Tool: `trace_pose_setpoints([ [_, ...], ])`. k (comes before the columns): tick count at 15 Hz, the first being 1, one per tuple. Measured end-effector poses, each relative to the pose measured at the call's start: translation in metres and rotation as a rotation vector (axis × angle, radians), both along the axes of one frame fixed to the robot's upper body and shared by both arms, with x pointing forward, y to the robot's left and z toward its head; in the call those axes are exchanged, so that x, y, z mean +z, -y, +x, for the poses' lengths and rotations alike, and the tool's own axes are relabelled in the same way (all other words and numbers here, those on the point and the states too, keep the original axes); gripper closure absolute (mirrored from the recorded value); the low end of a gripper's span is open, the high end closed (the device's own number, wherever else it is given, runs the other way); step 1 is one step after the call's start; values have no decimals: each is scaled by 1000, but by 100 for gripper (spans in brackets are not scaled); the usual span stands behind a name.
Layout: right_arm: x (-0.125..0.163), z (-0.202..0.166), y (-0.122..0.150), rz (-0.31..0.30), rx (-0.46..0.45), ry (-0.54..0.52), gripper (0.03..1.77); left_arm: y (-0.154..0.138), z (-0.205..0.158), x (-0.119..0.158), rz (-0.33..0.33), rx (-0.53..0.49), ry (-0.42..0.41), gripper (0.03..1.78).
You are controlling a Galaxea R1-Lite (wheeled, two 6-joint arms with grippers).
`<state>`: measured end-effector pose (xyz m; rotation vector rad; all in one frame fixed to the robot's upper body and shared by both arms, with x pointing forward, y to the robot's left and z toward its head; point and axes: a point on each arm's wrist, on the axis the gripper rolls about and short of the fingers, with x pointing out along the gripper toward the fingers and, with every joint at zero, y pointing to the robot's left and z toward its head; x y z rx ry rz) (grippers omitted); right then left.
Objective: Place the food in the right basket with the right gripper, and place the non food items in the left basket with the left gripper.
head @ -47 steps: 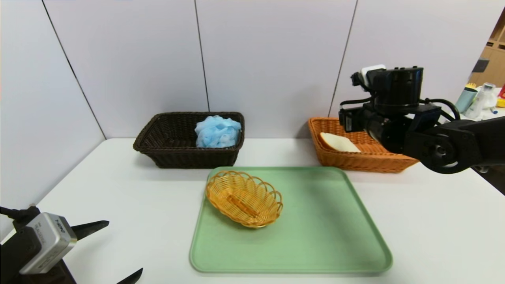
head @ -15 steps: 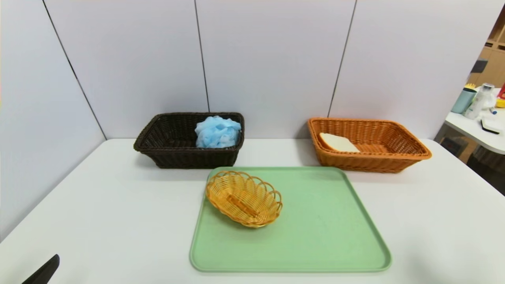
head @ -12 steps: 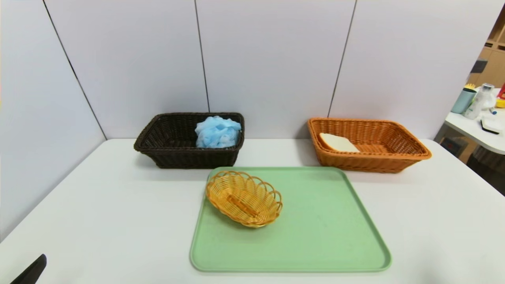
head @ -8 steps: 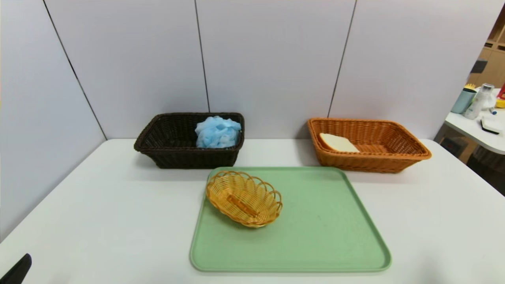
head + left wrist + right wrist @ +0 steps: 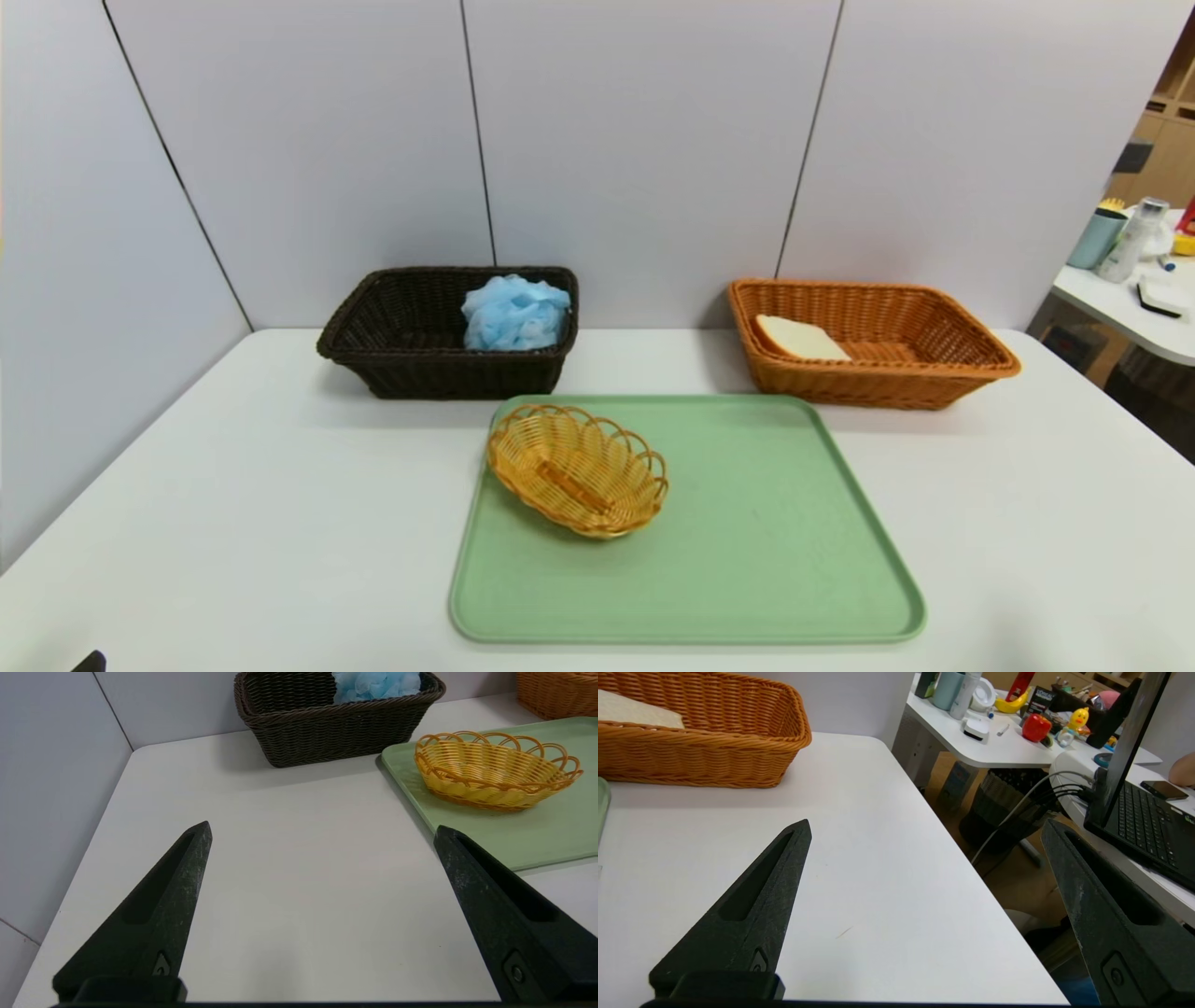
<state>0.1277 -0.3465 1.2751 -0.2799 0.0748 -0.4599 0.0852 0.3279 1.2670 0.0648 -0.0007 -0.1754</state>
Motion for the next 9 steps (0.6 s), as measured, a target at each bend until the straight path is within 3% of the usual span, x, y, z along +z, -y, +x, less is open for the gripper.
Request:
trace_pose_setpoints([
  [9, -2, -2, 0, -1, 0, 5, 11, 0, -3, -24, -14, -52, -35, 12],
])
